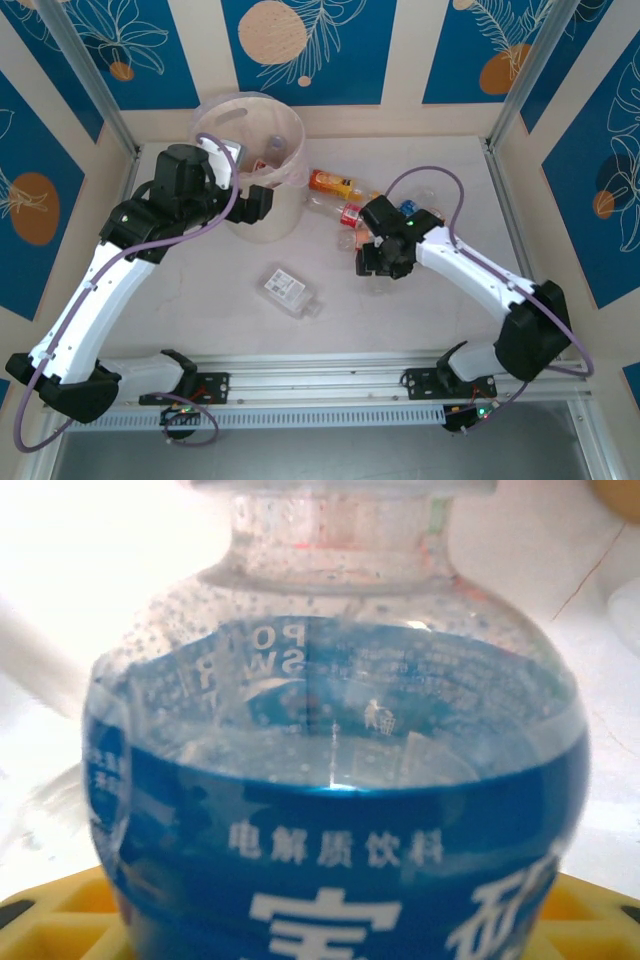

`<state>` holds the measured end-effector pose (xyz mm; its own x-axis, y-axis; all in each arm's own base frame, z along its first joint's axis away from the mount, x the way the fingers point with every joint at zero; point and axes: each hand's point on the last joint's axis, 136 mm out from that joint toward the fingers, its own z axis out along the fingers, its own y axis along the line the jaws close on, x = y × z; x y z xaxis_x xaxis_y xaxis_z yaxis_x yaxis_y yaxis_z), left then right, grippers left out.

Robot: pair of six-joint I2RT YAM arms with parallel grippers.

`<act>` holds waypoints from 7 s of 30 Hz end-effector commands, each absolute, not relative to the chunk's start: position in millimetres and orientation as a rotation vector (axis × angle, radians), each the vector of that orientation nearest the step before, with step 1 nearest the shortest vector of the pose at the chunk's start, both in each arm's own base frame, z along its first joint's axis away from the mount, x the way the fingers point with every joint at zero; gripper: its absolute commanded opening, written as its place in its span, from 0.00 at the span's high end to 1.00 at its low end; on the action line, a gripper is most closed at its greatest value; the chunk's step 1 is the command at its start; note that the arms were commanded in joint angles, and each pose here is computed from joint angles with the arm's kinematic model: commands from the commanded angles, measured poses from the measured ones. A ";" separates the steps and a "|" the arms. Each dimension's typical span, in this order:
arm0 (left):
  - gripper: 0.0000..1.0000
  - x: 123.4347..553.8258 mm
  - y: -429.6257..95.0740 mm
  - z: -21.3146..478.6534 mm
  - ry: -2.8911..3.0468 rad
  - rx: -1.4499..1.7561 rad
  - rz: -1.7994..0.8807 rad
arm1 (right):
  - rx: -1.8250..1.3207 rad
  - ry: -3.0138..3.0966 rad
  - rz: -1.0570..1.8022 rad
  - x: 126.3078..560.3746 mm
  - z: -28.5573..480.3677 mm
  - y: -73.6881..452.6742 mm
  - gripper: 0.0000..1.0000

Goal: Put the plastic bottles in the bin

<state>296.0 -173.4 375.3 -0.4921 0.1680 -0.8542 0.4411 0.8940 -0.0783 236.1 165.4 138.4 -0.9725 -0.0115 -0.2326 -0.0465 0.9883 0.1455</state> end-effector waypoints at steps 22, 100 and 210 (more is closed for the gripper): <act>0.00 276.2 -112.9 353.6 2.064 0.114 -0.201 | -0.412 2.126 0.711 353.0 406.3 294.2 0.47; 0.04 289.0 -260.9 315.0 2.084 0.509 -0.499 | 0.355 2.173 0.361 337.4 333.2 106.9 0.01; 0.23 374.7 -415.1 133.2 2.264 1.314 0.133 | 0.837 1.992 0.098 227.4 311.7 -24.2 0.01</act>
<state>373.5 -415.3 125.4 -0.4100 0.8348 -0.3675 0.7896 0.5265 0.3152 228.0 -18.2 307.9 -0.3769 0.5700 -0.7301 0.4973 0.7895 0.3597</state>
